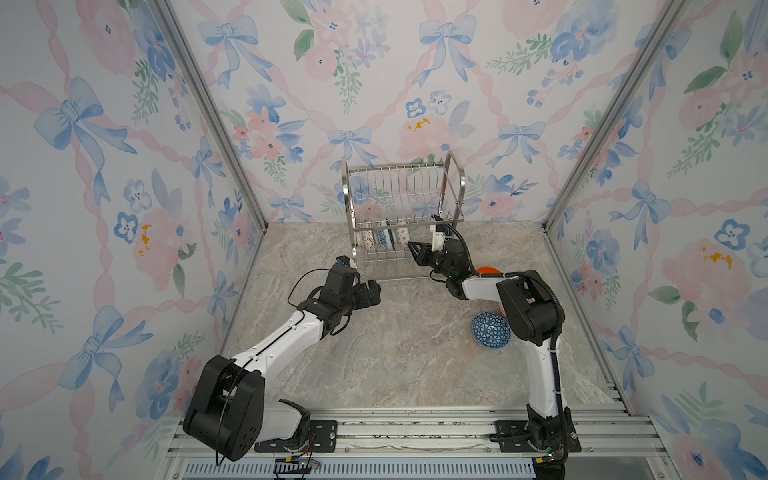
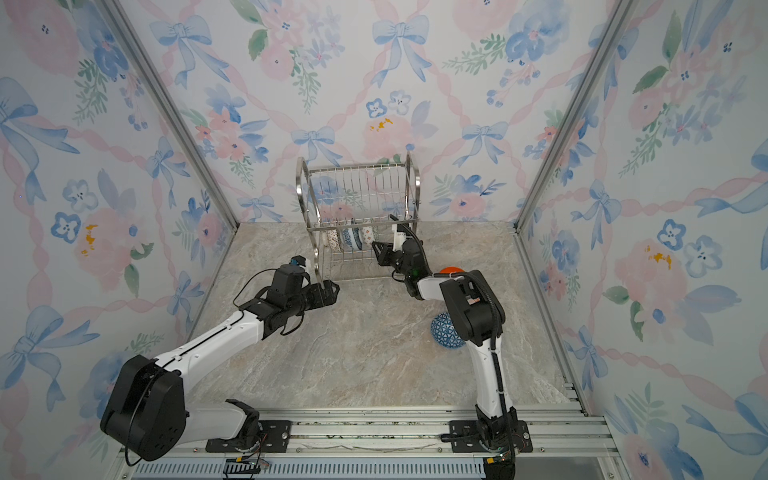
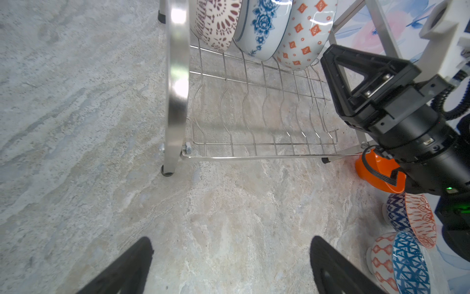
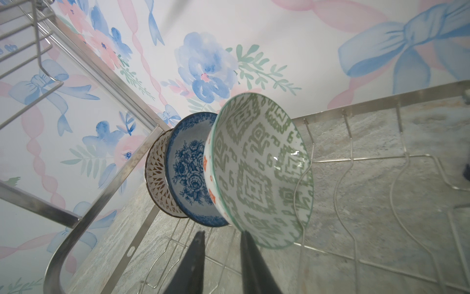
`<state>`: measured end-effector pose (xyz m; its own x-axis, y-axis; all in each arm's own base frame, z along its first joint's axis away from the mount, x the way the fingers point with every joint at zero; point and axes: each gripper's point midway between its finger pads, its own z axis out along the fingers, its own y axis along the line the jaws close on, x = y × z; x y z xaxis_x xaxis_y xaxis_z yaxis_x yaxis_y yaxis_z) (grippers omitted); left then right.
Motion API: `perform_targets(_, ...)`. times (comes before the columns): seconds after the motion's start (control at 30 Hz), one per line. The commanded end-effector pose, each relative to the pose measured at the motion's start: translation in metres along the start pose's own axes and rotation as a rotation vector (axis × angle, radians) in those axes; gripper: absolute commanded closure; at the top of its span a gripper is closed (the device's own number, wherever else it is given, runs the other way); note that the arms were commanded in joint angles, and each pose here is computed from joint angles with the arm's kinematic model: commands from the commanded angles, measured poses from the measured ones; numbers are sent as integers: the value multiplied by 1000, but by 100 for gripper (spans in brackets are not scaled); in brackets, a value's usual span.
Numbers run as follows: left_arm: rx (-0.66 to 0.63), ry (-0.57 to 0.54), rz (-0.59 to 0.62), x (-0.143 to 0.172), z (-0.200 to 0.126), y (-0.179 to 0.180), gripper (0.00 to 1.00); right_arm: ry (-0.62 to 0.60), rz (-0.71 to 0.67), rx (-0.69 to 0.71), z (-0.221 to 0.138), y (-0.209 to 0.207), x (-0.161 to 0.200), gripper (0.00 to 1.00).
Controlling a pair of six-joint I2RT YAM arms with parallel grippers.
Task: Load bowls into a dish rack
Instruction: Place the bowl in the dish rack, then pick up the bowl from the middle-right of the table.
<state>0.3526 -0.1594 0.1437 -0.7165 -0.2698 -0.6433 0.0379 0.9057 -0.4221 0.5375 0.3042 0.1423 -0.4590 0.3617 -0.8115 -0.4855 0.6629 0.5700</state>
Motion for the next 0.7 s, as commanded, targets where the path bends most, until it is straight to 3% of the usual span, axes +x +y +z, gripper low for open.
perform_targets(0.0,9,-6,14,1,-5,2,3,-81,-38,-50,-10,29,-30,72)
perform_targets(0.6,38,-11,-10,7,-17,1,2,-41,-102,-66,-44,73,-12,69)
perform_targets(0.67,27,12,-12,19,-16,8,2,-39,-117,-64,-51,80,-11,68)
